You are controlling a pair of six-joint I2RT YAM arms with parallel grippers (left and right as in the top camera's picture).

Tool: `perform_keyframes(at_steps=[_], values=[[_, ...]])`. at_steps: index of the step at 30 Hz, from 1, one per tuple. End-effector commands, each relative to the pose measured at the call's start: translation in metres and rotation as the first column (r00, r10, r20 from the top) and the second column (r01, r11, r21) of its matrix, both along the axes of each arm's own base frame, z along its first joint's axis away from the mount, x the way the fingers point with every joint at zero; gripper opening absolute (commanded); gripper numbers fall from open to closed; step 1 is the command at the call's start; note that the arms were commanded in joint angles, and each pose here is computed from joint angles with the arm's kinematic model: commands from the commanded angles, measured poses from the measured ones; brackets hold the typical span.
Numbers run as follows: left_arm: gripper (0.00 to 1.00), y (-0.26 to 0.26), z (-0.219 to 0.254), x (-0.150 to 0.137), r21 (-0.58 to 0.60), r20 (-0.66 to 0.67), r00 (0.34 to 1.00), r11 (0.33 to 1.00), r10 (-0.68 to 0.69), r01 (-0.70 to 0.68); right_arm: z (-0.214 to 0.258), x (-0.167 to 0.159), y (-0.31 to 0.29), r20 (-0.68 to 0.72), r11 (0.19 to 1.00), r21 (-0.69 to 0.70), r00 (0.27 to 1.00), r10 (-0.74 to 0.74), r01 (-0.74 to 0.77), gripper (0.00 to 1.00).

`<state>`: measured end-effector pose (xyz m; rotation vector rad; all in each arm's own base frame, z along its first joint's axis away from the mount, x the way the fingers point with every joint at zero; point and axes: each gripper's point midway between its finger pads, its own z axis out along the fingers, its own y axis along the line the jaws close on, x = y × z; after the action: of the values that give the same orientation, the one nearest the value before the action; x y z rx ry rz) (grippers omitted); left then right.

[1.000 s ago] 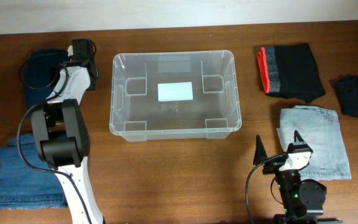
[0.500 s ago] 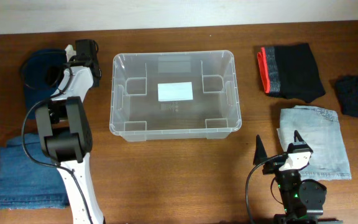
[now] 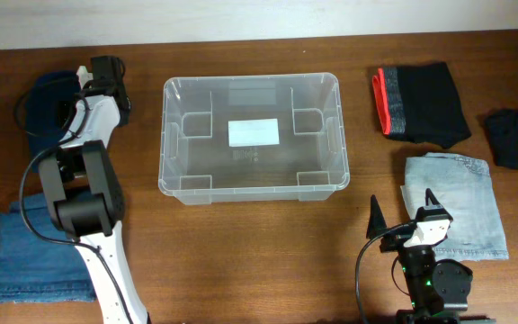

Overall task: Pack container
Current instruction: 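Lower the left gripper and grasp the teal shirt's near edge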

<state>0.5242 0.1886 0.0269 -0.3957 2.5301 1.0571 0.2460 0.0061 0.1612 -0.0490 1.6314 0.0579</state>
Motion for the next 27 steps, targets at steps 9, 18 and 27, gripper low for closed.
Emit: perform_keyframes(at_steps=[9, 18, 27], values=[[0.89, -0.0031, -0.0828, -0.0343, -0.149, -0.170, 0.985, 0.989, -0.027, 0.001, -0.0015, -0.0003, -0.0005, -0.001, 1.000, -0.002, 1.000, 0.000, 0.000, 0.98], [0.53, -0.0040, -0.0835, -0.0349, -0.155, -0.173, 0.984, 0.988, -0.029, 0.002, -0.0015, -0.0003, -0.0005, -0.001, 1.000, -0.002, 1.000, 0.000, 0.000, 0.99], [0.01, -0.0040, -0.0831, -0.0341, -0.154, -0.169, 0.985, 0.988, -0.029, 0.003, -0.0015, -0.0003, -0.0005, -0.001, 1.000, -0.002, 1.000, 0.000, 0.000, 0.98]])
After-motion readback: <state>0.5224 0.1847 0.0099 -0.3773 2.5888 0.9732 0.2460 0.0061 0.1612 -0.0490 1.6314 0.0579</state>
